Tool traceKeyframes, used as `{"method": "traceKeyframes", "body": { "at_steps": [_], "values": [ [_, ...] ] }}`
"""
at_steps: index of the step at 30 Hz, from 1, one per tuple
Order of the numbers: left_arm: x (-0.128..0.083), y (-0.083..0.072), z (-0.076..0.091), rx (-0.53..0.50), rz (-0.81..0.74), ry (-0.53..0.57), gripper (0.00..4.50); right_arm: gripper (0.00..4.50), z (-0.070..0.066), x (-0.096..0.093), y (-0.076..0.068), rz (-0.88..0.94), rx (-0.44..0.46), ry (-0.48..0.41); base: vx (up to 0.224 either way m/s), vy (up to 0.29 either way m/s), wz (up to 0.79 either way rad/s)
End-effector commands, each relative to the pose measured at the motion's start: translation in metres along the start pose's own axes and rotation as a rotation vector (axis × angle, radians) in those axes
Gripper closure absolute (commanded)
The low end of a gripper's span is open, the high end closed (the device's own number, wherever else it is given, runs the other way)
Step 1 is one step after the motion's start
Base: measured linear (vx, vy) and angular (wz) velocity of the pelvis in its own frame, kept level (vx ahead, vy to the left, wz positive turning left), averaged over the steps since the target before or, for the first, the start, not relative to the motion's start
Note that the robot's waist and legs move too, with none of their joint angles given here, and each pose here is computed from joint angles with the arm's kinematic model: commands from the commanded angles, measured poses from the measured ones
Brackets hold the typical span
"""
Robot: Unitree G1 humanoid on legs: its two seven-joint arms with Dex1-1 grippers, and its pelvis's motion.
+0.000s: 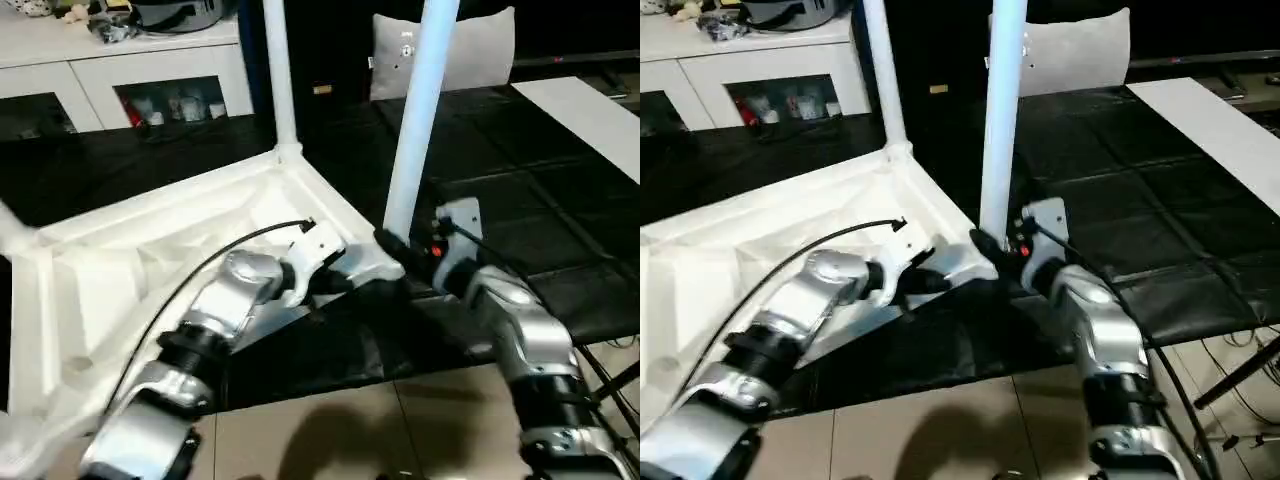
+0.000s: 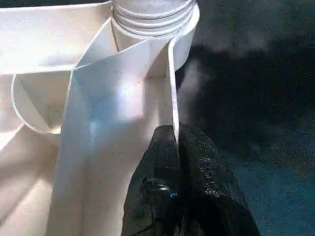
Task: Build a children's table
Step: Rotate leg to tighten
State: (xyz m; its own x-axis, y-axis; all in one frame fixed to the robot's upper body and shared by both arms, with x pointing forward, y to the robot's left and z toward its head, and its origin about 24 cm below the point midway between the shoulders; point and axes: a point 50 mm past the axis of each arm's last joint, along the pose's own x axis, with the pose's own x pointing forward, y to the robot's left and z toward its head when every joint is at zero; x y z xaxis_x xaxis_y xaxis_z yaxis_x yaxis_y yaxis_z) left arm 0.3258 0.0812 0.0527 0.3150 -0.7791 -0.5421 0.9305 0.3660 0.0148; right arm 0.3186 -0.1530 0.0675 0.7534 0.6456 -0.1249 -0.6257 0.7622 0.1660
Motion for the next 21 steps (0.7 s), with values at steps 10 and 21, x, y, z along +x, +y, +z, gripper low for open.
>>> {"method": "traceKeyframes", "body": {
  "at_steps": [10,21],
  "values": [
    [-0.018,-0.012,-0.021,0.251,-0.332,0.116,4.50,0.61,0.010,-0.026,-0.002,0.383,-0.225,0.106,0.000,0.000,0.00],
    [-0.035,-0.016,-0.021,0.362,-0.543,0.137,4.50,1.13,0.004,-0.047,0.007,0.759,-0.171,0.269,0.000,0.000,0.00]
  ]
}}
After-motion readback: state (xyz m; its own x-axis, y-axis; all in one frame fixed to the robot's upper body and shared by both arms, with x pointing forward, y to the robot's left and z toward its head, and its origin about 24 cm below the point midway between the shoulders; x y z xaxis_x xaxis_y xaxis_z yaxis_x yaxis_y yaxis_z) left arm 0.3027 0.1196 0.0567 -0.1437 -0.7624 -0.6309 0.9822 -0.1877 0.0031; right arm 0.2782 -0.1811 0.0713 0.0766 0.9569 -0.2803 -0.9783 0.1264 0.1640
